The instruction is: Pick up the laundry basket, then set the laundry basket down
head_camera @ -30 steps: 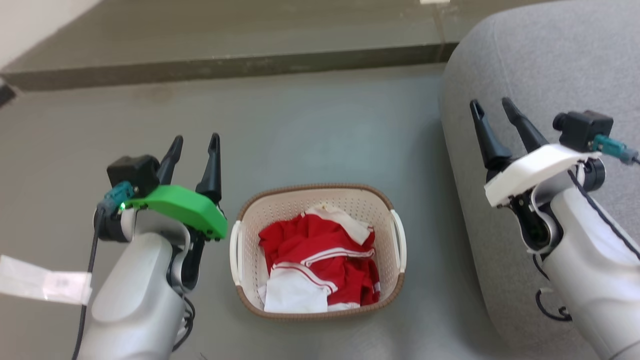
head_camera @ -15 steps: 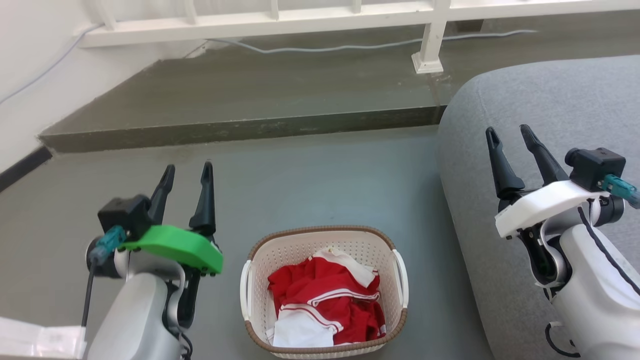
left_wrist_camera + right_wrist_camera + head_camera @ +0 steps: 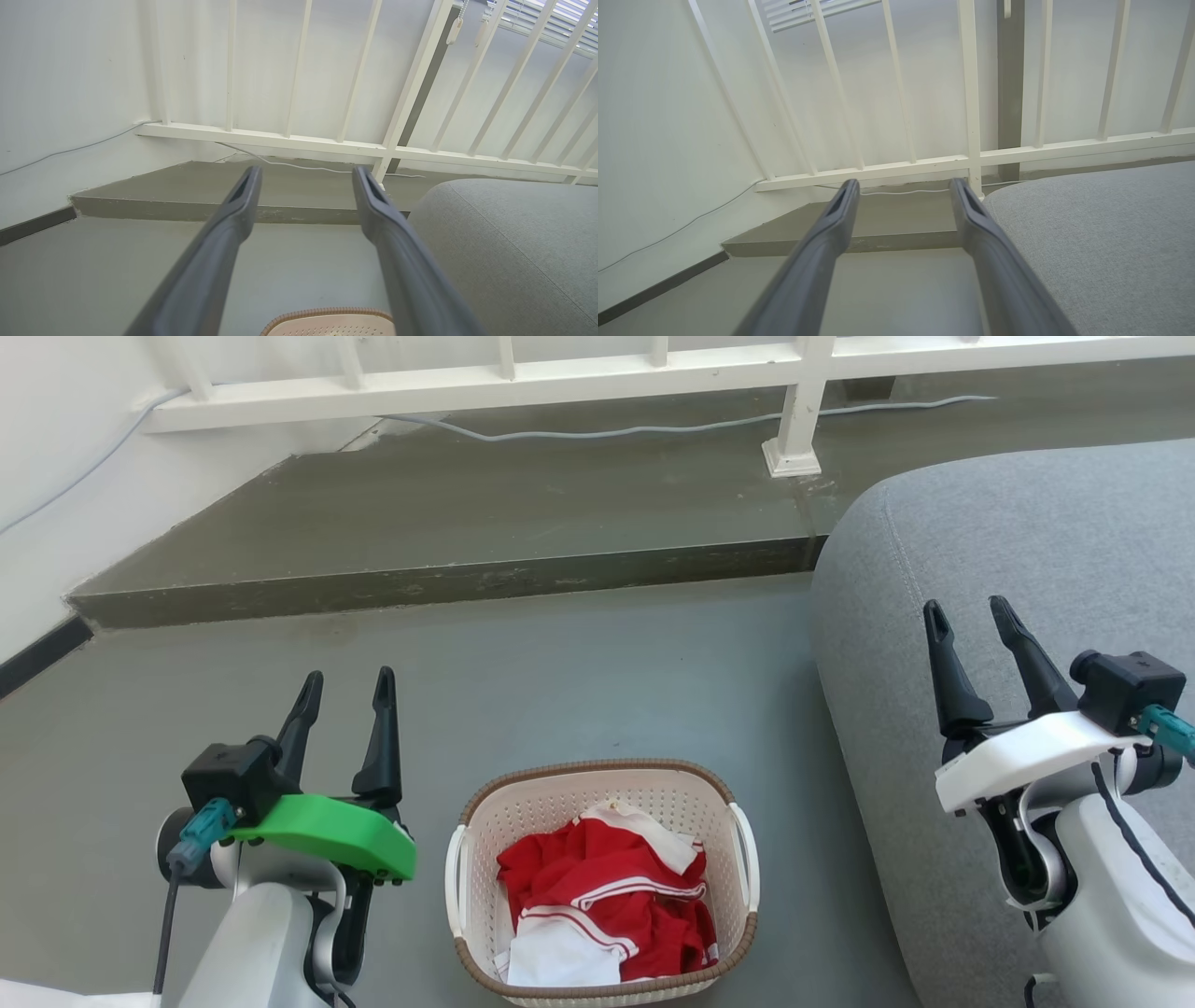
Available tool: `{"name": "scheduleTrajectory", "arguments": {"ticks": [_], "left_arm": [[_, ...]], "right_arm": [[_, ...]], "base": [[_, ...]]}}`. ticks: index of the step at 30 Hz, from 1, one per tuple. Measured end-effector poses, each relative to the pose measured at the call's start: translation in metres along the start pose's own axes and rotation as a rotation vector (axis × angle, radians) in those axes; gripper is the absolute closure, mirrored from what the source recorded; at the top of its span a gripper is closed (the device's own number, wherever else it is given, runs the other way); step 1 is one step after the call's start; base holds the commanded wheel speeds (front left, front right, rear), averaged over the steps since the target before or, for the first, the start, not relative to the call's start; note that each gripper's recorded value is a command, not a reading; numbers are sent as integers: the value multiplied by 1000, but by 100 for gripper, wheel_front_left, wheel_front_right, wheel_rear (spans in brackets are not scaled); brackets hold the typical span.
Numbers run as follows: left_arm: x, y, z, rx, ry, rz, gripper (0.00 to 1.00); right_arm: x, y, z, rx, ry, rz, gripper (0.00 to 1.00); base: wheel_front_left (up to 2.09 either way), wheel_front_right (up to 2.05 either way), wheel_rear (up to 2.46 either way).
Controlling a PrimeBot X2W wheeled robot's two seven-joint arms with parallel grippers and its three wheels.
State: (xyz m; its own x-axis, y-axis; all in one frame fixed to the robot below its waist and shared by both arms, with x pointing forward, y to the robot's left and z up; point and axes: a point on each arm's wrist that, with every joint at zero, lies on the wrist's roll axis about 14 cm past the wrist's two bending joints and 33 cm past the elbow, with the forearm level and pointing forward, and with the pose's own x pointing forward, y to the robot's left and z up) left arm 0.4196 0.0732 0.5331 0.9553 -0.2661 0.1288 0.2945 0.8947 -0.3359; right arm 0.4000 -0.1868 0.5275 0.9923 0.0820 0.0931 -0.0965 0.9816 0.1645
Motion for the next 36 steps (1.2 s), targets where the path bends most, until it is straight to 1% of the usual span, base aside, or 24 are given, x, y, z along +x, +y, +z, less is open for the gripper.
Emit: {"name": "scheduleTrajectory", "arguments": {"ticks": [7, 17, 33, 34, 36], "left_arm": [[-5, 0, -2, -8, 1, 8, 0], [-8, 3, -2, 15, -3, 15, 0], [-13, 2, -7, 5, 9, 0, 0], [-13, 2, -7, 3, 10, 1, 100], [-16, 4, -16, 1, 37, 10, 100]], "right_arm": [[-5, -1, -2, 2, -2, -12, 0], [-13, -5, -10, -6, 16, -27, 0], [-16, -5, -10, 4, 11, -33, 0], [-16, -4, -11, 6, 13, -33, 100], [-20, -3, -22, 19, 42, -41, 100]], "base": [[0, 0, 0], [0, 0, 0], [0, 0, 0], [0, 0, 0], [0, 0, 0]]}}
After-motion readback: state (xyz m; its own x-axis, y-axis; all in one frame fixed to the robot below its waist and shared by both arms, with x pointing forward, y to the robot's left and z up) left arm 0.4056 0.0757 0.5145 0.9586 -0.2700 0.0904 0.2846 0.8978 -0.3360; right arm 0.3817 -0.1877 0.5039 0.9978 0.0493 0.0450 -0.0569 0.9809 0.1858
